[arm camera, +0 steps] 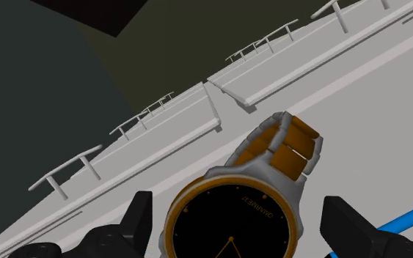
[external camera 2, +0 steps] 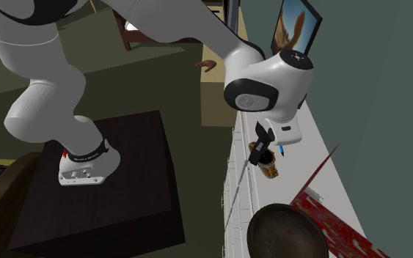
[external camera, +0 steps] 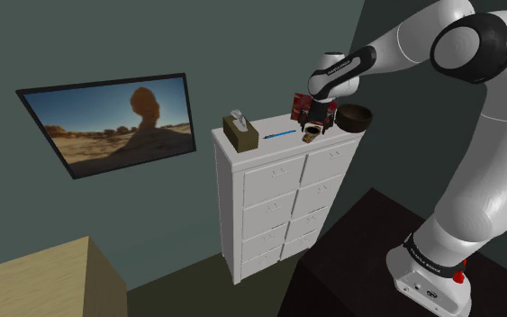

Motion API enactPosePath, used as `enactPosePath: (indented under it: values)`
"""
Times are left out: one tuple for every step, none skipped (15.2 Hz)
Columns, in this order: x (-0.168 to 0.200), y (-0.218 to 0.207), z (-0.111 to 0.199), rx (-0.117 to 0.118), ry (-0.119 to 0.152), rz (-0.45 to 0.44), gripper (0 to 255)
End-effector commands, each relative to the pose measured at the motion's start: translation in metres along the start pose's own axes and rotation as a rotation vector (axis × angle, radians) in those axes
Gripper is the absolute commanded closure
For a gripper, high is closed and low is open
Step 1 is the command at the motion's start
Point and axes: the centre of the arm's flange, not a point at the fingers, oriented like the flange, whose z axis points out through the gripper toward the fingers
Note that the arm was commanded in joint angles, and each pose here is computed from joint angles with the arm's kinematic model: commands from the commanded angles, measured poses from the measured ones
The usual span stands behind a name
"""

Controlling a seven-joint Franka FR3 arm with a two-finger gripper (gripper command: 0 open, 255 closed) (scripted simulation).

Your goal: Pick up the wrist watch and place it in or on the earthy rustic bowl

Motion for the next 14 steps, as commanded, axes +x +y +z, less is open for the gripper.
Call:
enactPosePath:
  values:
    - [0.0000, -0.0001, 0.0009, 0.000, 0.000, 0.000, 0]
    - [0.0000, -0.0001, 0.0009, 0.000, 0.000, 0.000, 0]
    - [0.0000, -0.0001, 0.0009, 0.000, 0.000, 0.000, 0]
    - [0.0000, -0.0001, 0.0009, 0.000, 0.000, 0.000, 0]
    - [-0.0001, -0.0001, 0.0008, 0.000, 0.000, 0.000, 0]
    - [-0.0001, -0.0001, 0.0008, 0.000, 0.000, 0.000, 255]
    - [-0.0001, -0.0001, 0.0008, 0.000, 0.000, 0.000, 255]
    - [-0.0001, -0.0001, 0.0009, 0.000, 0.000, 0.000, 255]
    - [0.0000, -0.0002, 0.0008, 0.000, 0.000, 0.000, 255]
    - [0.0000, -0.0003, 0.0008, 0.000, 0.000, 0.000, 255]
    - [0.0001, -0.0005, 0.0009, 0.000, 0.000, 0.000, 255]
    - [0.0001, -0.0004, 0.0009, 0.000, 0.000, 0.000, 255]
    - [0.0000, -0.0004, 0.0010, 0.000, 0.000, 0.000, 255]
    - [0.0001, -0.0002, 0.0010, 0.000, 0.000, 0.000, 255]
